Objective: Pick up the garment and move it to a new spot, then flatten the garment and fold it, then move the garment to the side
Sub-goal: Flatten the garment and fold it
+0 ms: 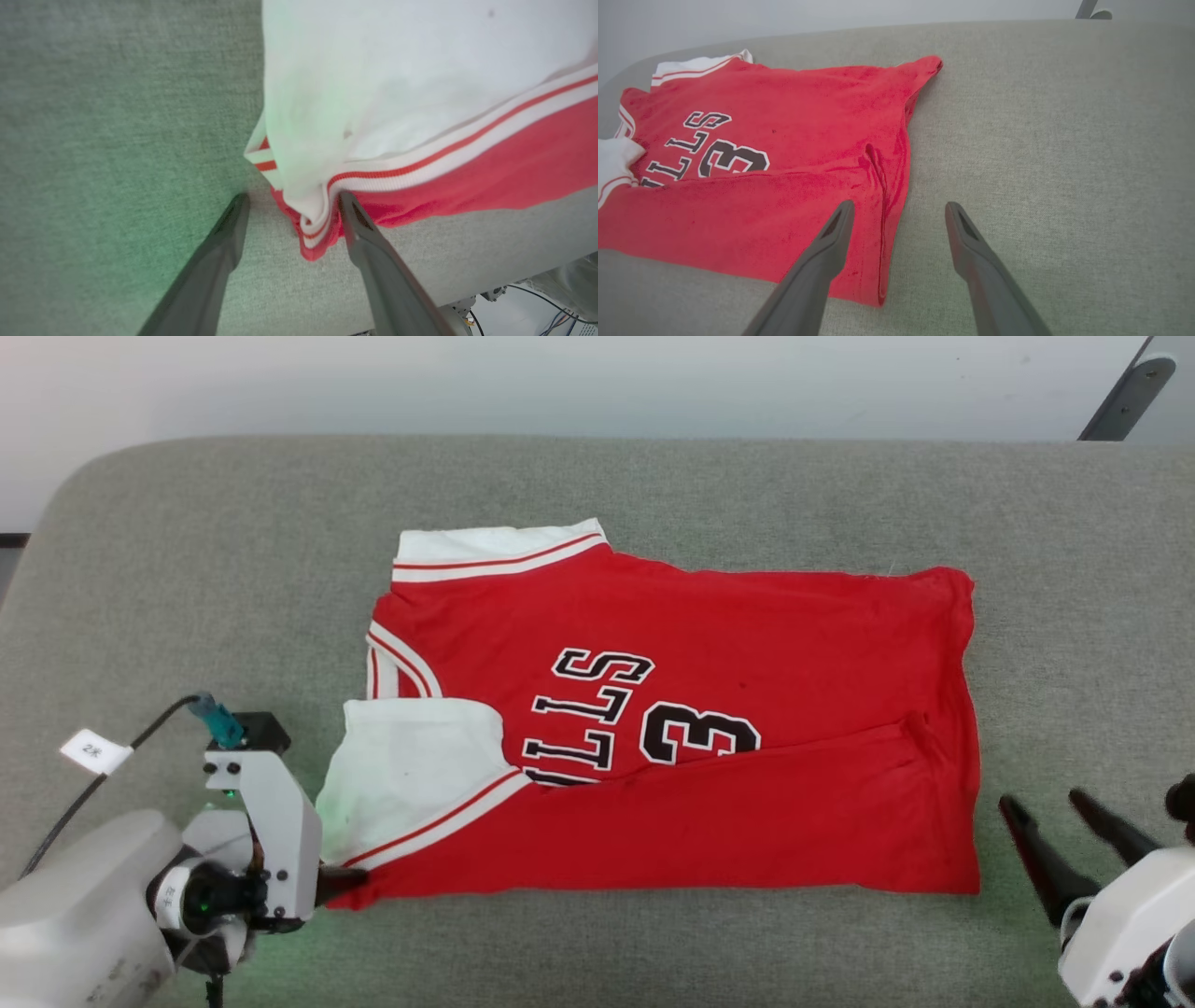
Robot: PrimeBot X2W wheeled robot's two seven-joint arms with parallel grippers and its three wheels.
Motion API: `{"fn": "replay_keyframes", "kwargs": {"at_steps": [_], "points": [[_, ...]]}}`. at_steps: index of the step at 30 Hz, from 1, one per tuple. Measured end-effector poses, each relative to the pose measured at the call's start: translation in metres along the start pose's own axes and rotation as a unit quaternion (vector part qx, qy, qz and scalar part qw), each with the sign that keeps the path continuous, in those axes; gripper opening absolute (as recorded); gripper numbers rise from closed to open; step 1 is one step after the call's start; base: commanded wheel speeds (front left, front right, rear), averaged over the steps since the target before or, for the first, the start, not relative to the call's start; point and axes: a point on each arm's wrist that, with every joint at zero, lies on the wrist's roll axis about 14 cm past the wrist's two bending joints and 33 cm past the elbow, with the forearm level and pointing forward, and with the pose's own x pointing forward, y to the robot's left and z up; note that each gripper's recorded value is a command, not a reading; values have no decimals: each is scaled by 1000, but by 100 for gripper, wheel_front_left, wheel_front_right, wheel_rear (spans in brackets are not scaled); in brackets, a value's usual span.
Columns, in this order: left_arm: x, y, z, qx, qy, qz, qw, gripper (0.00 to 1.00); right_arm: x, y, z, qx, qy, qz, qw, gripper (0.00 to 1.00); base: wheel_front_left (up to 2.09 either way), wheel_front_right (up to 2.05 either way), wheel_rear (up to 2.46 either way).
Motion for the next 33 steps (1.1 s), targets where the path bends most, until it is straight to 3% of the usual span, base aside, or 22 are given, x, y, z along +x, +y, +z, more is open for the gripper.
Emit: {"fn": "replay_keyframes", "kwargs": {"at_steps": [1,18,19,21,33], "points": [[1,0,0,-2,0,-2,1000,0,-1,1,-5,2,14,2,1000,100,0,0,0],[11,-4,-1,-12,3,-34,999,0,36,5,-64,15,185,10,983,100,0,0,0],[11,-4,0,-12,3,-34,999,0,38,5,-68,11,197,12,980,79,0,0,0],[12,-3,-1,-14,3,-35,999,0,43,7,-74,9,215,17,976,0,0,0,0],[11,2,-3,-26,-5,-40,999,0,54,9,-76,1,238,28,971,0,0,0,0]]}}
